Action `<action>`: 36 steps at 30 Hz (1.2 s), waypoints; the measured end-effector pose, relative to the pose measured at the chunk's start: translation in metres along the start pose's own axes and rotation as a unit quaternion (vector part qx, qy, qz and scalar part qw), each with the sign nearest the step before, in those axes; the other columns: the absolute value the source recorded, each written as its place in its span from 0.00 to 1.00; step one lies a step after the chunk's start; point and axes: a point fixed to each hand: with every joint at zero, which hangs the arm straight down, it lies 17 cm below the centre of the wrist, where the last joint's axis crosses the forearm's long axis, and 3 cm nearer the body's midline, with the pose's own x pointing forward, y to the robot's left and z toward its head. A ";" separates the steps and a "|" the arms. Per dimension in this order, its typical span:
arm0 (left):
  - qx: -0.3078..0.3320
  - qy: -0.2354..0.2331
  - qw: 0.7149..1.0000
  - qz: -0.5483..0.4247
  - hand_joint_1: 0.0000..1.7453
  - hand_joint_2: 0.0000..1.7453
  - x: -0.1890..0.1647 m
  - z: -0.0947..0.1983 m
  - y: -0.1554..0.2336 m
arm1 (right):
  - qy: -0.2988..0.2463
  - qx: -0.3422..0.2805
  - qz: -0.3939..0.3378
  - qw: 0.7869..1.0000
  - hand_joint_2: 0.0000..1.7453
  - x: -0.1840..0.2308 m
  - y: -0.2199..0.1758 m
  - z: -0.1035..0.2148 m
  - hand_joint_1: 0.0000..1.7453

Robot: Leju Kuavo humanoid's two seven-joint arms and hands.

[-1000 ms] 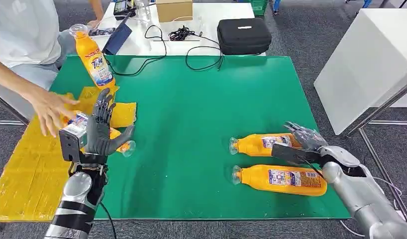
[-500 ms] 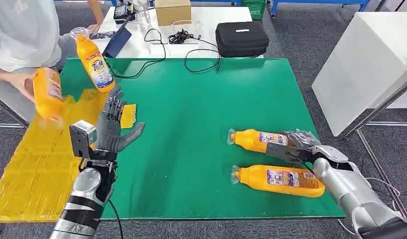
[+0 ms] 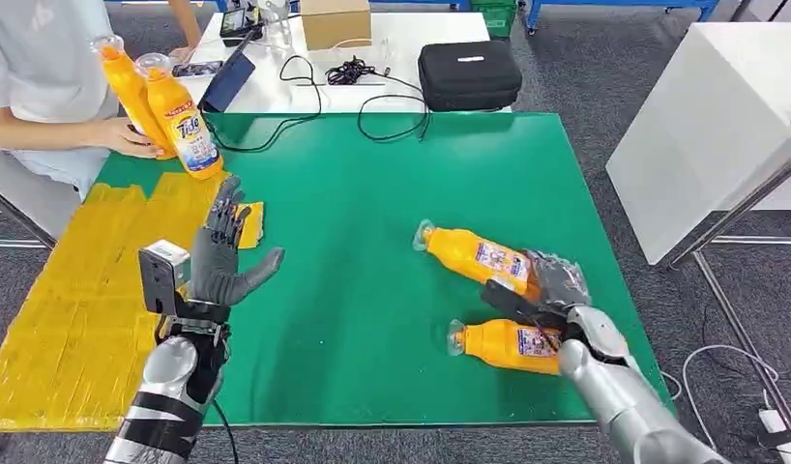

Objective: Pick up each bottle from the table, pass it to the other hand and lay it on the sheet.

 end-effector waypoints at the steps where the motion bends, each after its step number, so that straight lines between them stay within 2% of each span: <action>1: -0.003 0.002 1.000 -0.001 0.00 1.00 0.000 0.001 -0.002 | -0.006 -0.011 -0.015 1.000 1.00 0.009 -0.002 0.001 1.00; 7: -0.009 0.005 1.000 -0.002 0.00 1.00 -0.001 0.005 -0.006 | -0.016 -0.072 -0.074 0.995 1.00 0.033 -0.028 0.007 1.00; 20: -0.017 0.007 1.000 -0.002 0.00 1.00 -0.001 0.006 -0.011 | -0.032 -0.107 -0.107 0.988 1.00 0.047 -0.045 0.011 1.00; 23: -0.042 0.018 0.999 0.006 0.00 1.00 -0.004 0.009 -0.025 | -0.062 -0.160 -0.157 0.973 1.00 0.065 -0.069 0.019 1.00; 27: -0.090 0.035 0.994 0.041 0.00 1.00 -0.005 0.014 -0.052 | -0.085 -0.195 -0.211 0.954 1.00 0.092 -0.088 0.029 1.00; 31: -0.132 0.040 0.988 0.070 0.00 1.00 -0.001 0.019 -0.076 | -0.115 -0.190 -0.258 0.940 1.00 0.121 -0.090 0.030 1.00; 36: -0.200 0.041 0.969 0.138 0.00 1.00 0.017 0.024 -0.113 | -0.184 -0.164 -0.316 0.916 1.00 0.186 -0.086 0.032 1.00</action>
